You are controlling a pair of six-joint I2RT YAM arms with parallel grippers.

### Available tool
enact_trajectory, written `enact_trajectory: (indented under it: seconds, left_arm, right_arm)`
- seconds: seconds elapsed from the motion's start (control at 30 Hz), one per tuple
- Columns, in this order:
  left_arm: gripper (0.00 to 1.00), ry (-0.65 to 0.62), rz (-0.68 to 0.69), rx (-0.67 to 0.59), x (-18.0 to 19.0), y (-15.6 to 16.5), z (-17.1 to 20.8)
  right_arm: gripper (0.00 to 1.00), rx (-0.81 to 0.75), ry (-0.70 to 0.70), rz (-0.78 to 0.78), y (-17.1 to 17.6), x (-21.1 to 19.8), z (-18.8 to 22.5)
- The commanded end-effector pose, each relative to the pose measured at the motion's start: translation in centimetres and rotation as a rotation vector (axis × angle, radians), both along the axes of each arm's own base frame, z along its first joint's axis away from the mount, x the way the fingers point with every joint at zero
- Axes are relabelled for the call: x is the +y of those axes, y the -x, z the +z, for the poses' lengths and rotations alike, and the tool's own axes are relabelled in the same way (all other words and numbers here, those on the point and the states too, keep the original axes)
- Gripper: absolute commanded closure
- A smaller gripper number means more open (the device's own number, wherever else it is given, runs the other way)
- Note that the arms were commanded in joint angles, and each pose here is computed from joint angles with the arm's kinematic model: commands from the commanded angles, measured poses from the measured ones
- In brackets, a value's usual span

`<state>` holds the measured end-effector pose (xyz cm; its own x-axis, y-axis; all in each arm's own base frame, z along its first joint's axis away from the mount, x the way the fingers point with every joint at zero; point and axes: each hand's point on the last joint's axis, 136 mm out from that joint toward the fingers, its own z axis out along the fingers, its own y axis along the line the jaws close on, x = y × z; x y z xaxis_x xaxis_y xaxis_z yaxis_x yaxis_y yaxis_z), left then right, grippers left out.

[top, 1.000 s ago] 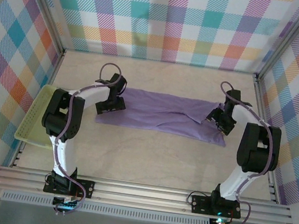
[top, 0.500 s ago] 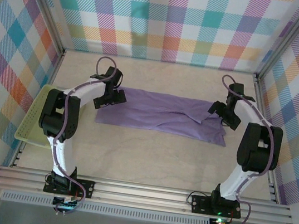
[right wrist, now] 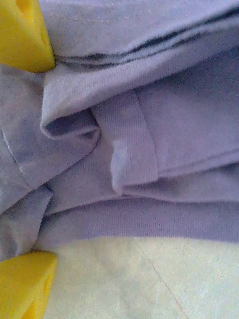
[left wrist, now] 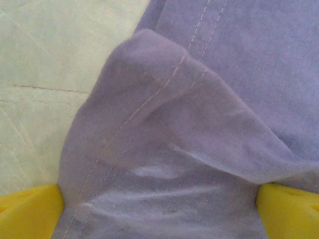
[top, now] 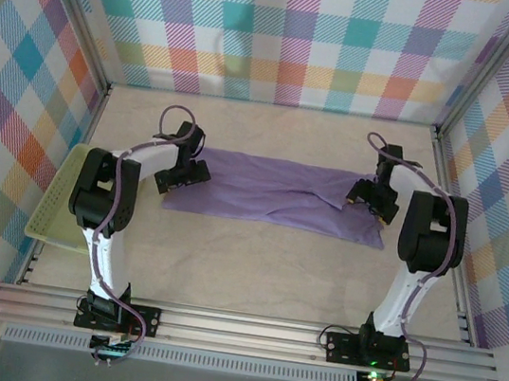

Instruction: Fold the inside-out t-shirt

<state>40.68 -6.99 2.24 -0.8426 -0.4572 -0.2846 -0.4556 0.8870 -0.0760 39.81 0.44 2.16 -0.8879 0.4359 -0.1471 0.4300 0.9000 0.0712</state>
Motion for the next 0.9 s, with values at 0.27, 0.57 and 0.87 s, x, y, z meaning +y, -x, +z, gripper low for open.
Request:
enact_trajectory:
  seconds: [0.27, 0.57, 0.87]
  left_arm:
    - [0.00, 0.040, 0.065, 0.057, 0.2, 3.7, -2.7]
    - [0.00, 0.022, 0.017, 0.039, -1.7, 6.8, -1.6]
    - [0.00, 0.143, -0.064, -0.034, -7.8, 9.6, 1.7]
  right_arm:
    - [0.71, 0.035, -0.058, 0.082, 0.4, 3.7, -1.0]
    - [1.00, -0.045, 0.202, 0.029, 1.9, -1.8, 4.8]
    - [1.00, -0.093, 0.365, 0.078, 2.1, -4.7, 12.6]
